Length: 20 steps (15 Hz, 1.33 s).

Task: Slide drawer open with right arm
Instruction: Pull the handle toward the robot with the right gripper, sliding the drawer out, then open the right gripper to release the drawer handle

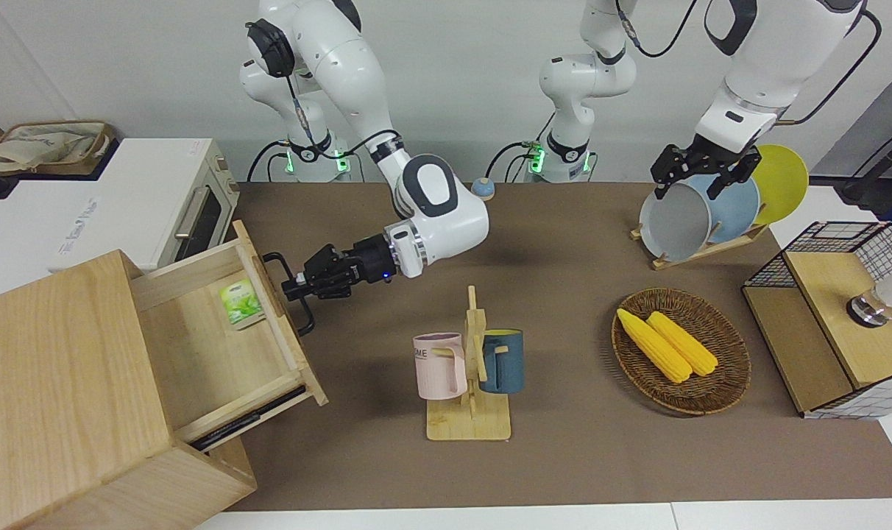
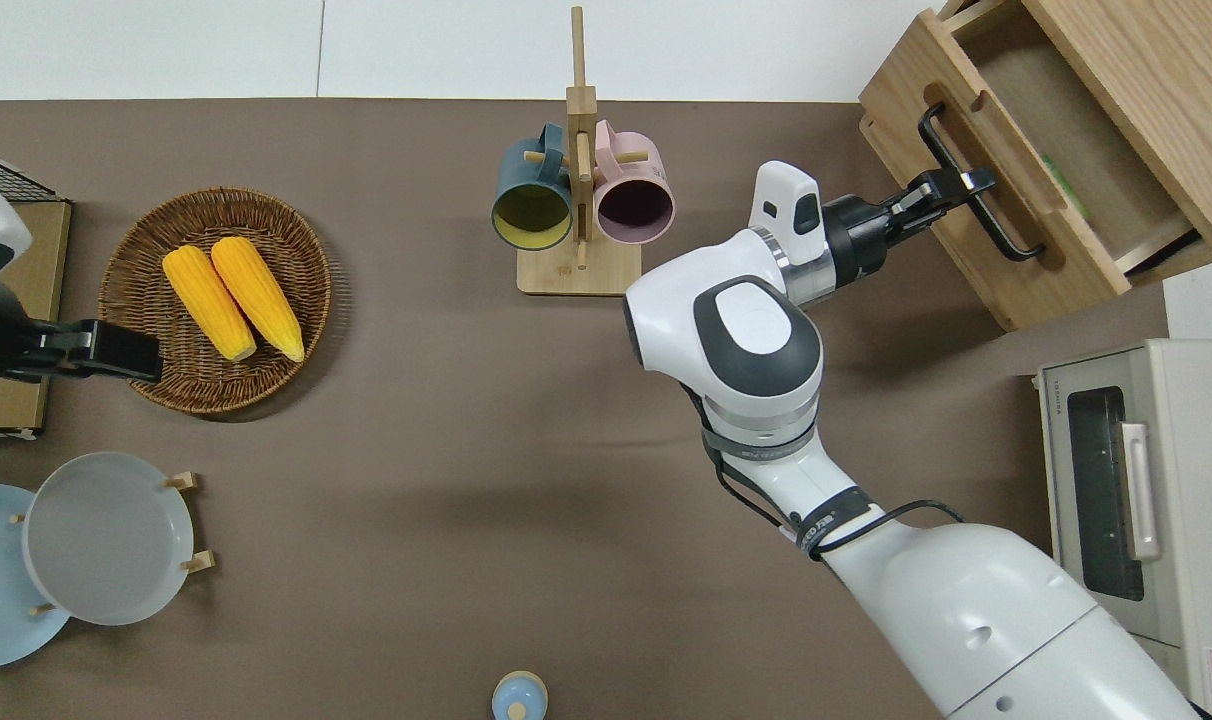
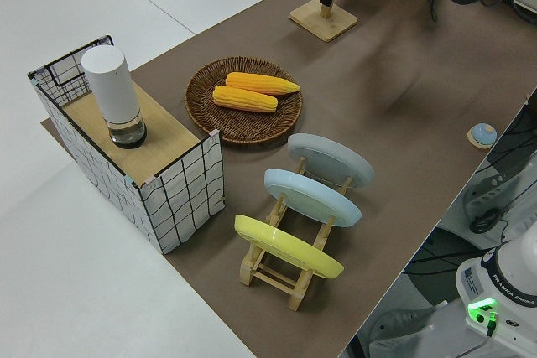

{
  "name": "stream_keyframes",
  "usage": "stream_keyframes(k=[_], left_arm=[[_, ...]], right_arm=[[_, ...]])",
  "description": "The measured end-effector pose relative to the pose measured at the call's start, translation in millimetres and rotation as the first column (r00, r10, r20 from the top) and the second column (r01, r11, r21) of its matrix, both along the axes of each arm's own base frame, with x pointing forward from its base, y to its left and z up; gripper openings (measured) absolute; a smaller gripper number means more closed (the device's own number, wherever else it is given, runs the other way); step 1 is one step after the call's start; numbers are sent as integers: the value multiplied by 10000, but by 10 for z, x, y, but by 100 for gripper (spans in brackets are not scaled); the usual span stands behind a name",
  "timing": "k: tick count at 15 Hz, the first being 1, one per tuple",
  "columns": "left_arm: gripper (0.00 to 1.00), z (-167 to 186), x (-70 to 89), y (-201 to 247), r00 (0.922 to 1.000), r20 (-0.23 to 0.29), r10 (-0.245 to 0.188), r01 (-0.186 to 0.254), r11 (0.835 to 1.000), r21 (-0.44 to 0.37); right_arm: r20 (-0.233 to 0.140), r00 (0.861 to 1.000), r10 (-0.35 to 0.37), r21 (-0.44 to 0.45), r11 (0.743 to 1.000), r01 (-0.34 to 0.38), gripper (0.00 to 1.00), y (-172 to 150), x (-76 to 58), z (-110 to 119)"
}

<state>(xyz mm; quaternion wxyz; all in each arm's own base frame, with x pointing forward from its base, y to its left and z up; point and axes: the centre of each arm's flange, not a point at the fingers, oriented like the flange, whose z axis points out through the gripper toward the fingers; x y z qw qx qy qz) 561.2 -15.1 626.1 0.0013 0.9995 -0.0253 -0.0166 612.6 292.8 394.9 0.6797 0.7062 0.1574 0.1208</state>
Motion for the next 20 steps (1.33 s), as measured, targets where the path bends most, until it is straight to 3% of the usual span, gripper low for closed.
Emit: stream_keyframes(k=[8, 15, 17, 20], left_arm=[[100, 0, 0, 0, 10000, 0, 0, 0, 10000, 0], [100, 0, 0, 0, 10000, 0, 0, 0, 10000, 0], [100, 0, 0, 0, 10000, 0, 0, 0, 10000, 0], [100, 0, 0, 0, 10000, 0, 0, 0, 10000, 0]], right_arm=[[-86, 9995, 290, 134, 9995, -289, 19, 487, -323, 27], [-94, 9995, 292, 95, 9995, -291, 20, 505, -337, 26], [-119, 9994, 317, 72, 9995, -316, 35, 531, -351, 43], [-68, 9993, 358, 83, 9993, -357, 66, 593, -380, 92]])
